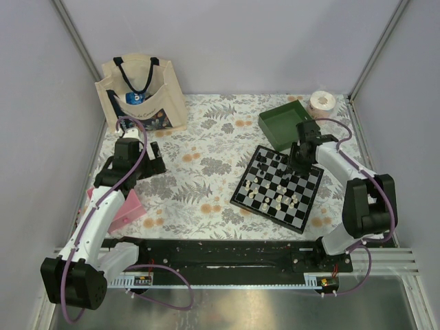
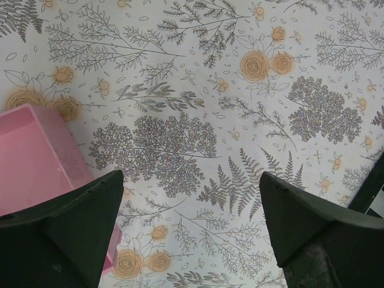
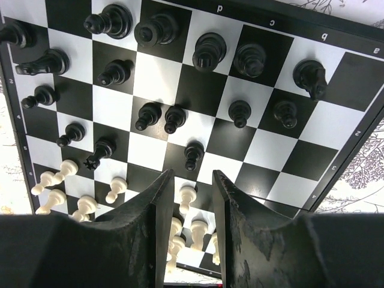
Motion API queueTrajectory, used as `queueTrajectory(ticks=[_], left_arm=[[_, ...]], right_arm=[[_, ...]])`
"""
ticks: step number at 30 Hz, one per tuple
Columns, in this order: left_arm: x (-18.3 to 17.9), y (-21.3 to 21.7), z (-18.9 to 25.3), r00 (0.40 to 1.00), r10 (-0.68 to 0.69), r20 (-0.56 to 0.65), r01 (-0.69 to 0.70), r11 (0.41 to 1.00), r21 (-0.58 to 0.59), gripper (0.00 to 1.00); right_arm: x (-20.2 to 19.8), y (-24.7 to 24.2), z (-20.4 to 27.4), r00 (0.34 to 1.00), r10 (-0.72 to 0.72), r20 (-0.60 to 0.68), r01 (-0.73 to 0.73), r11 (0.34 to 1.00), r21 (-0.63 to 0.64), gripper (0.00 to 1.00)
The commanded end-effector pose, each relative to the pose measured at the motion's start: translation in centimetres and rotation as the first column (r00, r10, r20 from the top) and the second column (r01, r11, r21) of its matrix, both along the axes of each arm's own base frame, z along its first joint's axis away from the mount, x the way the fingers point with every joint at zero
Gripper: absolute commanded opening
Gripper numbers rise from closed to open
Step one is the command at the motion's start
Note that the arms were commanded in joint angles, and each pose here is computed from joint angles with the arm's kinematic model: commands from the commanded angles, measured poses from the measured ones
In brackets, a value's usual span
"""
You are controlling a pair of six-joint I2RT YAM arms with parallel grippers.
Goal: Set up the chess pieces on the board
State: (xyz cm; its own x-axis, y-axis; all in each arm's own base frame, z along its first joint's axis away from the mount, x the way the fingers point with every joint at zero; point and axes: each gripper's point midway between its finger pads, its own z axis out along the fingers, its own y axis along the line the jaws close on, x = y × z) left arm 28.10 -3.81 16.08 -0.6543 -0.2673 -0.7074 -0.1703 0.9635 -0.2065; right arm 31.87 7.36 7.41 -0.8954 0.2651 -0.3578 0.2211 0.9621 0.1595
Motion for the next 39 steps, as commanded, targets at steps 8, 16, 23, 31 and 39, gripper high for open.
queueTrajectory(ticks=[8,16,23,31,39], left_arm=[[0.9,-0.1,2.2,0.998,-0.013,0.069,0.013,1.0,-0.005,0.99],[1.0,-0.2,2.2,0.998,-0.015,0.066,0.016,1.0,-0.006,0.99],[0.9,-0.1,2.0,0.998,-0.012,0.064,0.012,1.0,-0.001,0.99],[1.0,-0.1,2.0,0.998,-0.012,0.061,0.012,1.0,0.0,0.99],[1.0,-0.2,1.9,0.998,-0.015,0.056,0.015,1.0,-0.003,0.99]], right_arm=[[-0.1,1.0,-1.9,0.998,0.021,-0.053,-0.02,1.0,0.005,0.4],[0.6,1.2,-2.1,0.998,0.027,-0.056,-0.026,1.0,0.008,0.39],[0.6,1.2,-2.8,0.997,0.032,-0.077,-0.032,0.999,0.001,0.37],[1.0,1.2,-2.4,0.998,0.029,-0.06,-0.029,1.0,0.001,0.24],[0.3,0.3,-0.6,1.0,0.02,-0.018,-0.021,0.999,-0.034,0.06]])
